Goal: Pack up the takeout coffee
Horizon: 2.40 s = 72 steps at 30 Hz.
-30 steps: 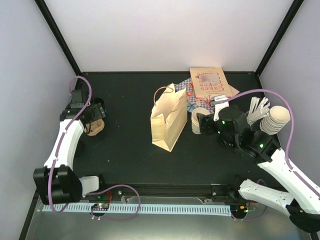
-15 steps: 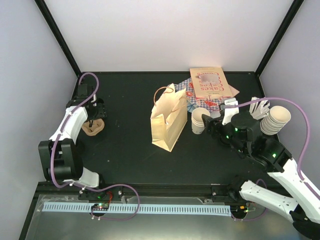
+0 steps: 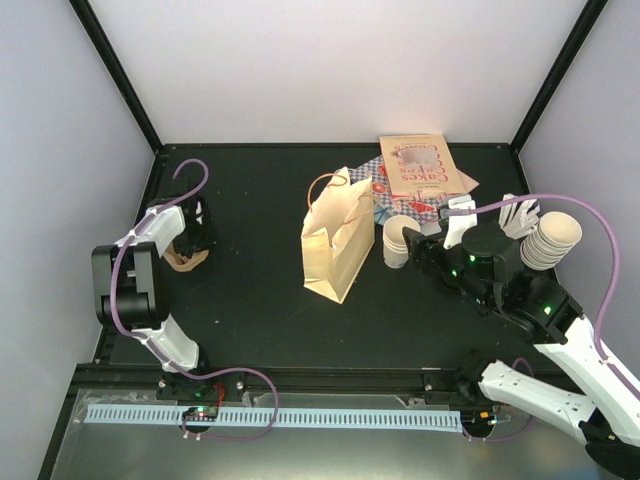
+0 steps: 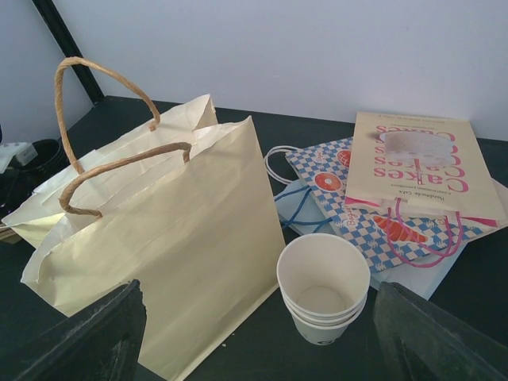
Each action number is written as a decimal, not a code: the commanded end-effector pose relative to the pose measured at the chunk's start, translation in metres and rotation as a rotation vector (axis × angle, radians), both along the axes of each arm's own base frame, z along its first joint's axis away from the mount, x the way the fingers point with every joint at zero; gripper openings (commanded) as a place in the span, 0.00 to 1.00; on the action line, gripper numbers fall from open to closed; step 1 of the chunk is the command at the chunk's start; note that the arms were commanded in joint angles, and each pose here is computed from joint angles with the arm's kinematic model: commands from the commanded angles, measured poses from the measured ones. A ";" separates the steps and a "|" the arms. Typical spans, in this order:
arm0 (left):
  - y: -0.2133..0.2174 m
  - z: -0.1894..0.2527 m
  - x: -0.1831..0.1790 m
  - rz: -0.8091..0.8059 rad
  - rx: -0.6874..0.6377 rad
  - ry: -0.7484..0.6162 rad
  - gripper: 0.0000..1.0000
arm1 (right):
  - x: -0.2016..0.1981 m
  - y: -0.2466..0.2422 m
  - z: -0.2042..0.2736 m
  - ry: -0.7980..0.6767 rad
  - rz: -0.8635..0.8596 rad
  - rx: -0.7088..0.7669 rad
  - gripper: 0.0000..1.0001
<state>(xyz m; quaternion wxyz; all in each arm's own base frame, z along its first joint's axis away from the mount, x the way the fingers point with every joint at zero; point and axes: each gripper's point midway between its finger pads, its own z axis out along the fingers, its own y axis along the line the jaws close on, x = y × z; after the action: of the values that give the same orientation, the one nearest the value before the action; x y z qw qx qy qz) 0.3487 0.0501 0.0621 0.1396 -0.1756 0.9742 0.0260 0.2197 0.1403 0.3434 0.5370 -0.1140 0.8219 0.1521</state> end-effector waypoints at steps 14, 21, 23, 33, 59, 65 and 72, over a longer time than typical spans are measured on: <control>0.004 0.022 0.000 0.020 0.028 -0.026 0.16 | 0.003 0.005 0.007 -0.017 0.009 0.016 0.82; 0.007 0.034 -0.002 0.022 0.050 -0.057 0.18 | 0.005 0.009 0.003 0.002 0.017 0.010 0.82; 0.006 0.034 -0.001 0.018 0.046 -0.058 0.21 | 0.005 0.009 0.003 0.004 0.019 0.010 0.82; -0.007 0.019 0.002 -0.019 -0.030 -0.023 0.29 | 0.004 0.010 0.003 0.012 0.023 0.012 0.82; 0.001 0.040 -0.004 -0.002 0.023 -0.055 0.09 | 0.004 0.011 0.001 0.024 0.030 0.001 0.82; 0.000 0.047 -0.008 -0.012 0.023 -0.056 0.11 | 0.004 0.013 -0.001 0.031 0.035 0.000 0.83; 0.003 0.063 -0.015 0.003 0.043 -0.078 0.12 | 0.004 0.015 -0.002 0.037 0.040 0.002 0.83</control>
<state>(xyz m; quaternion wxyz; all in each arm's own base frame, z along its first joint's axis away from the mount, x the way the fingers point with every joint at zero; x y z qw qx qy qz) 0.3324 0.0500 0.0942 0.1497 -0.1747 0.9727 0.0314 0.2241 0.1546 0.3318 0.5127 -0.1322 0.8340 0.1554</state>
